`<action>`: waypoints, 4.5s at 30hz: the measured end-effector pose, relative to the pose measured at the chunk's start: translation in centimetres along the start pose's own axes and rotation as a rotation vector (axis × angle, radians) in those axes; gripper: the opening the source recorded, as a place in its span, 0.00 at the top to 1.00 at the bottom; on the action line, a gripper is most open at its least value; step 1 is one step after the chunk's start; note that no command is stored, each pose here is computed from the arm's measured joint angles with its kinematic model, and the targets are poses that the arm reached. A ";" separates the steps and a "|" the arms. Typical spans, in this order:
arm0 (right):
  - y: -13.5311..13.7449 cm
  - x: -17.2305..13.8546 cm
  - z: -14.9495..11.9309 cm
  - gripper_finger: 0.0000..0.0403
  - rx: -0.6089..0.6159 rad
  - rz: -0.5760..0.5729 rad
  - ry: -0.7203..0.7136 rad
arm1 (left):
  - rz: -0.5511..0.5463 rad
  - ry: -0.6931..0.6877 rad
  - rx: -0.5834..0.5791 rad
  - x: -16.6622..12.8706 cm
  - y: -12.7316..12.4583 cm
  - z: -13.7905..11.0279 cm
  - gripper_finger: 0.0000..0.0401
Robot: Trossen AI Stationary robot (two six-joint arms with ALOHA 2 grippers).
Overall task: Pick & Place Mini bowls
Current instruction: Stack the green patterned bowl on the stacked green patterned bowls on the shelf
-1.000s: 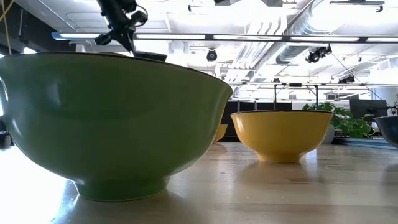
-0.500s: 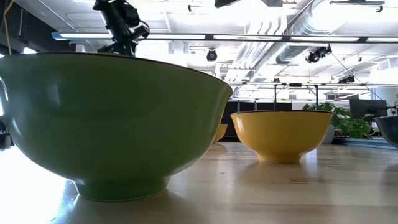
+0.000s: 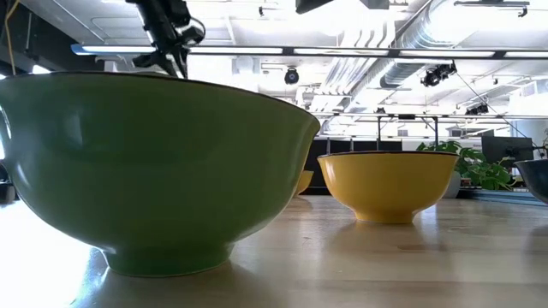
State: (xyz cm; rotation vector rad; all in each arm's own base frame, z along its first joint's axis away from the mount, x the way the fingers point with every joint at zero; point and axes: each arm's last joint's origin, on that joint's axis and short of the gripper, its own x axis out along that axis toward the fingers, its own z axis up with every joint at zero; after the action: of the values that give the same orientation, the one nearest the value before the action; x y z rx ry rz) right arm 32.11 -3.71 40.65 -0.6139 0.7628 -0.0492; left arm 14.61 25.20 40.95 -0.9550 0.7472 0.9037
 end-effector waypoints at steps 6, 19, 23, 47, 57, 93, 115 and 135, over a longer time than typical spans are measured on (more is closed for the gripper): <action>-0.4 0.1 -0.4 1.00 0.125 -0.010 0.018 | -0.037 -0.035 0.107 -2.9 -0.8 -0.9 0.86; -1.5 2.6 -2.3 1.00 0.586 -0.018 -0.042 | -0.344 -0.445 0.402 -6.0 -4.8 -8.1 0.99; 0.4 5.5 -3.9 1.00 0.718 0.069 -0.051 | -0.457 -0.505 0.475 -5.0 -5.7 -10.5 1.00; 21.1 -2.6 -2.7 0.72 0.733 0.596 0.473 | -0.666 -0.414 0.829 -1.6 -4.4 -17.0 1.00; 30.0 -3.3 -4.3 0.60 0.556 0.889 0.671 | -0.663 -0.404 0.837 -1.5 -4.4 -17.1 1.00; 31.4 0.4 -8.6 0.99 0.783 1.092 0.640 | -0.676 -0.352 0.808 -1.4 -4.2 -17.3 1.00; 7.2 6.8 -1.3 0.99 1.433 0.308 0.460 | -0.660 -0.364 0.815 -1.4 -4.2 -17.2 1.00; 9.5 21.9 -6.0 0.98 1.641 0.224 0.726 | -0.566 -0.388 0.783 -2.8 -2.7 -18.3 1.00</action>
State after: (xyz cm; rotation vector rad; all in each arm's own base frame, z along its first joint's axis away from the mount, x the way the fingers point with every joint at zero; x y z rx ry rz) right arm 42.50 -4.54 18.38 1.1172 1.1776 -0.6449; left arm 13.33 6.97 37.04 -0.2415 0.3955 0.2277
